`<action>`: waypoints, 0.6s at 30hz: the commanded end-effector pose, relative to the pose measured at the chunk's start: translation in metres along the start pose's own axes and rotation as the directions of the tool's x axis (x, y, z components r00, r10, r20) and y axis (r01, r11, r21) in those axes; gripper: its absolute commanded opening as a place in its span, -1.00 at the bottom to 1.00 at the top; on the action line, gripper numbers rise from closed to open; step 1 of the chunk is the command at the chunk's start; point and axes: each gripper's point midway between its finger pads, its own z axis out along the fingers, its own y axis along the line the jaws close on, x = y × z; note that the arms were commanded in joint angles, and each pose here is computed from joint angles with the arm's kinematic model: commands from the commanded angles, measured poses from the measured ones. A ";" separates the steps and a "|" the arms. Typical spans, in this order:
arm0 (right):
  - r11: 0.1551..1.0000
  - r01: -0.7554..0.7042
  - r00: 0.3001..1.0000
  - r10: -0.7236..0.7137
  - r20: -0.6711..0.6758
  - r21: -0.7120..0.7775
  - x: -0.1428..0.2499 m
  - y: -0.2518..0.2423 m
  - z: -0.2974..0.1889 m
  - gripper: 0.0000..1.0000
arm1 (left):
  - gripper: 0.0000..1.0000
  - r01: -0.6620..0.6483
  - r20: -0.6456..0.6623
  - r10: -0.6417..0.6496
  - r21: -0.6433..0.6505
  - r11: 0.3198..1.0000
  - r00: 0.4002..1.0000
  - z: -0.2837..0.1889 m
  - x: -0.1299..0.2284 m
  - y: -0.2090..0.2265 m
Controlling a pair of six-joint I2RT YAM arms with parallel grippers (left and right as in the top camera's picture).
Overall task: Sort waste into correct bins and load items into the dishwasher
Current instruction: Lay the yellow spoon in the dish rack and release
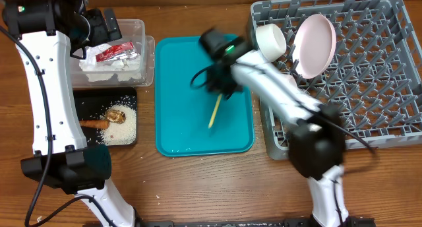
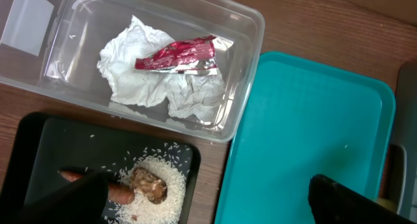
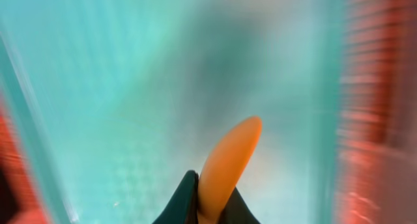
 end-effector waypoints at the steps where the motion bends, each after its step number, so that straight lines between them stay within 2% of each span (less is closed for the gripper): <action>1: 0.941 -0.337 0.870 0.312 0.380 -0.002 -0.048 -0.078 -0.150 -0.92 | 0.99 0.007 0.000 -0.007 -0.007 1.000 1.000 0.001 -0.001 0.003; 4: 0.805 -0.589 0.730 0.489 0.478 0.076 -0.043 -0.157 -0.182 -0.92 | 1.00 0.007 0.000 -0.007 -0.007 1.000 1.000 0.001 -0.001 0.003; 7: 0.637 -0.756 0.606 0.591 0.532 0.154 -0.035 -0.223 -0.183 -0.92 | 1.00 0.007 0.000 -0.007 -0.007 1.000 1.000 0.001 -0.001 0.003; 13: 0.443 -0.874 0.477 0.702 0.529 0.199 -0.026 -0.291 -0.129 -0.92 | 0.99 0.007 0.000 -0.007 -0.007 1.000 1.000 0.001 -0.001 0.003; 18: 0.372 -0.909 0.417 0.773 0.479 0.190 -0.016 -0.320 -0.082 -0.92 | 1.00 0.007 0.000 -0.007 -0.007 1.000 1.000 0.001 -0.001 0.003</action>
